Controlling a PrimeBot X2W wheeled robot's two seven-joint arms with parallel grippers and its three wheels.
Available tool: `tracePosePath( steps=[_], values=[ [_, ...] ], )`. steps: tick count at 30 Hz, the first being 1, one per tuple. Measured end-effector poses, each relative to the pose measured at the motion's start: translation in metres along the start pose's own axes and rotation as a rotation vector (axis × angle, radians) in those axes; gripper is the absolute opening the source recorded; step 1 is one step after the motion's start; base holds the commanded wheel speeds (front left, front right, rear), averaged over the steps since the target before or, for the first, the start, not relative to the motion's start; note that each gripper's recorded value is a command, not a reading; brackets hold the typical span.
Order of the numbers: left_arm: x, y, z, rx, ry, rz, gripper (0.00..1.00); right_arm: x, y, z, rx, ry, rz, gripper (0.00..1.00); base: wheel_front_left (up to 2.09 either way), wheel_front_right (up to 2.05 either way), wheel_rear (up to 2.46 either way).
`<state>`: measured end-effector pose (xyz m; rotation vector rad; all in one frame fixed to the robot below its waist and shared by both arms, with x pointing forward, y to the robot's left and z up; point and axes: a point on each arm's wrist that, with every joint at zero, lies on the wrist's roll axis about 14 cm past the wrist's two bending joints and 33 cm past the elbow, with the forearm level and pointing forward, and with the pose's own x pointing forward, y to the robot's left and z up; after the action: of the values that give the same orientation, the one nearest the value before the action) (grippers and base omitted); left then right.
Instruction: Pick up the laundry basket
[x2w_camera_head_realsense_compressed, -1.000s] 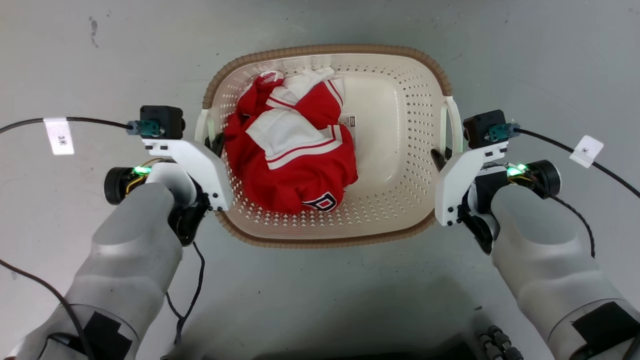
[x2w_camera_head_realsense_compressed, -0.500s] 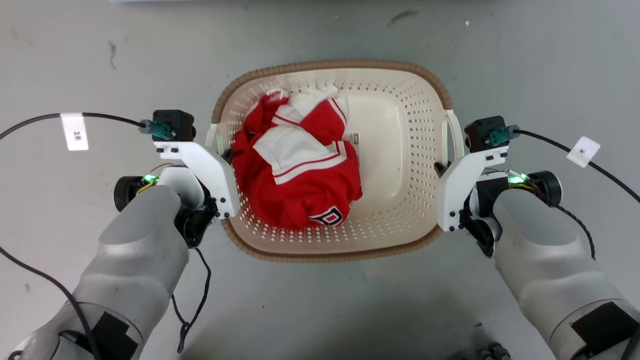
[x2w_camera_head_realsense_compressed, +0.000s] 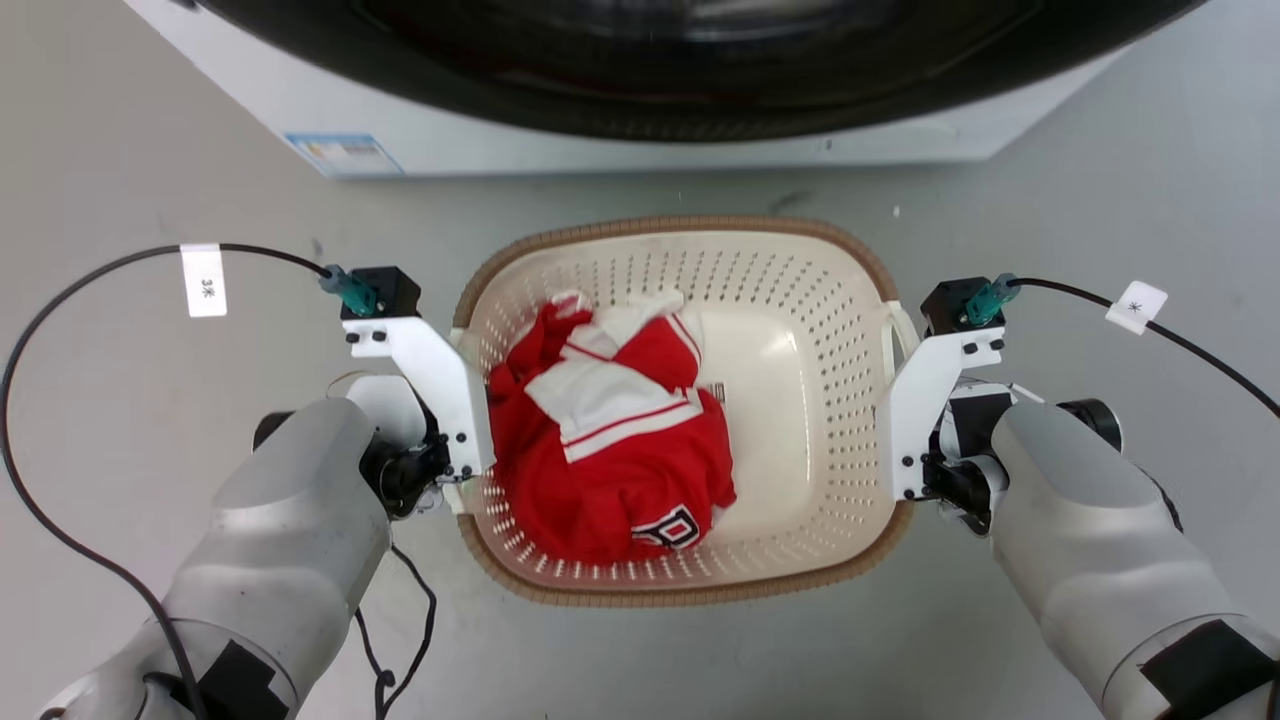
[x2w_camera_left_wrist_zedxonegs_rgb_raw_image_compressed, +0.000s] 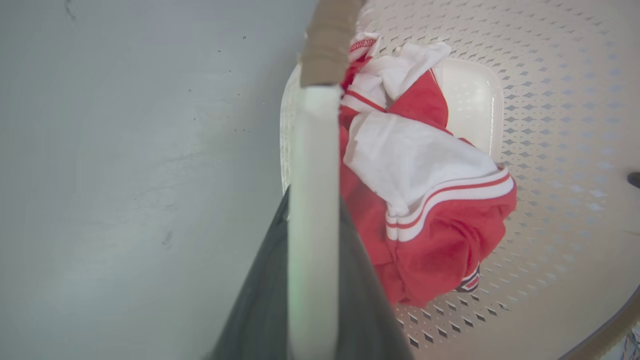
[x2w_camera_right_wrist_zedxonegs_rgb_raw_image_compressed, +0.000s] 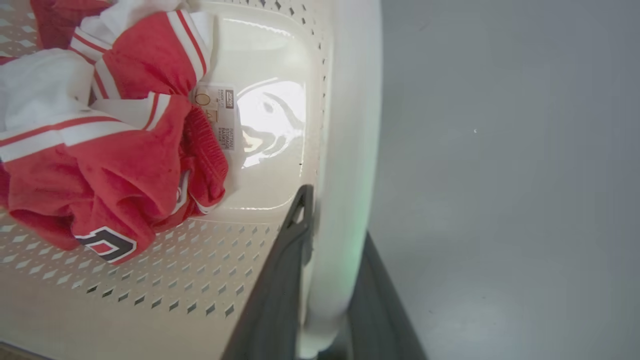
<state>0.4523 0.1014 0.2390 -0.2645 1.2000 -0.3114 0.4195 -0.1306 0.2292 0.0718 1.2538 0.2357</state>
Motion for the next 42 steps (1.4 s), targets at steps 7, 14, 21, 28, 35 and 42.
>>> tracePosePath(
  steps=[7, 14, 21, 28, 35, 42],
  values=[
    [-0.040, -0.013, 0.013, 0.003, -0.019, 0.000, 0.00, -0.038, 0.012, 0.009, 0.006, 0.005, 0.015, 0.00, 0.00, 0.00, 0.00],
    [-0.073, -0.024, 0.015, 0.006, -0.030, 0.001, 0.00, -0.073, 0.020, 0.010, 0.014, 0.031, 0.025, 0.00, 0.00, 0.00, 0.00],
    [-0.096, -0.035, 0.013, 0.017, -0.036, -0.001, 0.00, -0.104, 0.023, 0.008, 0.045, 0.046, 0.033, 0.00, 0.00, 0.00, 0.00],
    [-0.115, -0.043, 0.005, 0.023, -0.022, -0.005, 0.00, -0.124, 0.027, -0.006, 0.077, 0.081, 0.045, 0.00, 0.00, 0.00, 0.00],
    [-0.126, -0.047, -0.011, 0.007, 0.010, -0.008, 0.00, -0.137, 0.030, -0.021, 0.101, 0.114, 0.060, 0.00, 0.00, 0.00, 0.00],
    [-0.131, -0.049, -0.030, -0.007, 0.034, -0.010, 0.00, -0.144, 0.034, -0.040, 0.123, 0.146, 0.076, 0.00, 0.00, 0.00, 0.00]
  ],
)
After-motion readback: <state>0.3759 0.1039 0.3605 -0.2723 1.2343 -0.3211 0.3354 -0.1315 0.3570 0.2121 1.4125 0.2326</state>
